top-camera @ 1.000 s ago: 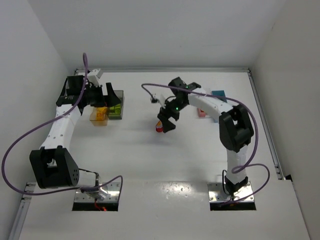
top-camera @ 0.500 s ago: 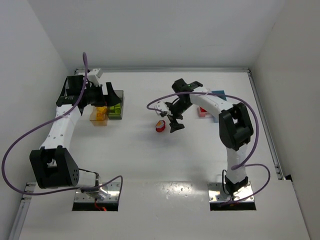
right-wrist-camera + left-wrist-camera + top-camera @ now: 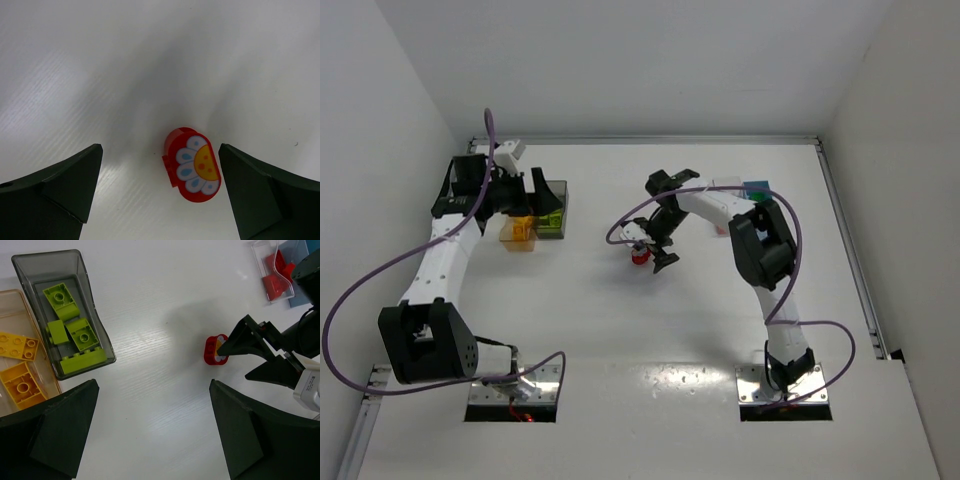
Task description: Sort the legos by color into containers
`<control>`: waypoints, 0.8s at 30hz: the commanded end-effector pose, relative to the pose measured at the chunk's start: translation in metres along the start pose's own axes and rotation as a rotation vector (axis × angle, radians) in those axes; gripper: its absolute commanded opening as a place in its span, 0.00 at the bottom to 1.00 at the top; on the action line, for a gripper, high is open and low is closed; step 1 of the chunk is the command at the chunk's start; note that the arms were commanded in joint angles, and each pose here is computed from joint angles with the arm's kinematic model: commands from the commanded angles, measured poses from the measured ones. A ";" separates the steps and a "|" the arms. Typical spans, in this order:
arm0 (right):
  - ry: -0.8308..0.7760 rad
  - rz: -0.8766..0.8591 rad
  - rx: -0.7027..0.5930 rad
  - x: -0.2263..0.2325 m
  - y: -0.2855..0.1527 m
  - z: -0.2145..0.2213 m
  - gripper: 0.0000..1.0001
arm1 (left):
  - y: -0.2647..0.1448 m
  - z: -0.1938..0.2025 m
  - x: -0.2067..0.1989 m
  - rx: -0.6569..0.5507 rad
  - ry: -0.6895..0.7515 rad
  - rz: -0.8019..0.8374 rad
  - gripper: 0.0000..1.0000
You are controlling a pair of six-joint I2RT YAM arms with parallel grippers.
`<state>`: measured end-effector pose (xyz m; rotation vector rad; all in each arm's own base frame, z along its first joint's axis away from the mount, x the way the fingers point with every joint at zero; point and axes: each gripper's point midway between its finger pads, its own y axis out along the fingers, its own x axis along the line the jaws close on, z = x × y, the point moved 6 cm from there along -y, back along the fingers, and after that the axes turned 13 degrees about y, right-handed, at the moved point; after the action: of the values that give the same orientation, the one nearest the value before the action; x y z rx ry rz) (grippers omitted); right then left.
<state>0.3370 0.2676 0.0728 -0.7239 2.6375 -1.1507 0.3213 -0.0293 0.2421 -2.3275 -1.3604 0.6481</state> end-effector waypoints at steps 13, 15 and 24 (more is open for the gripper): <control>-0.063 0.018 0.049 -0.031 0.018 0.017 0.85 | -0.012 -0.001 0.007 -0.043 0.008 -0.044 1.00; -0.043 0.019 0.049 -0.032 0.022 0.020 0.71 | -0.009 0.000 0.008 -0.036 0.003 -0.042 1.00; 0.086 0.095 0.040 -0.026 -0.020 0.005 0.17 | -0.004 0.006 0.006 -0.026 -0.017 0.005 1.00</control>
<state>0.3624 0.2686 0.0391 -0.6600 2.6294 -1.2895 0.3172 -0.0219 0.2364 -2.3125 -1.3877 0.6684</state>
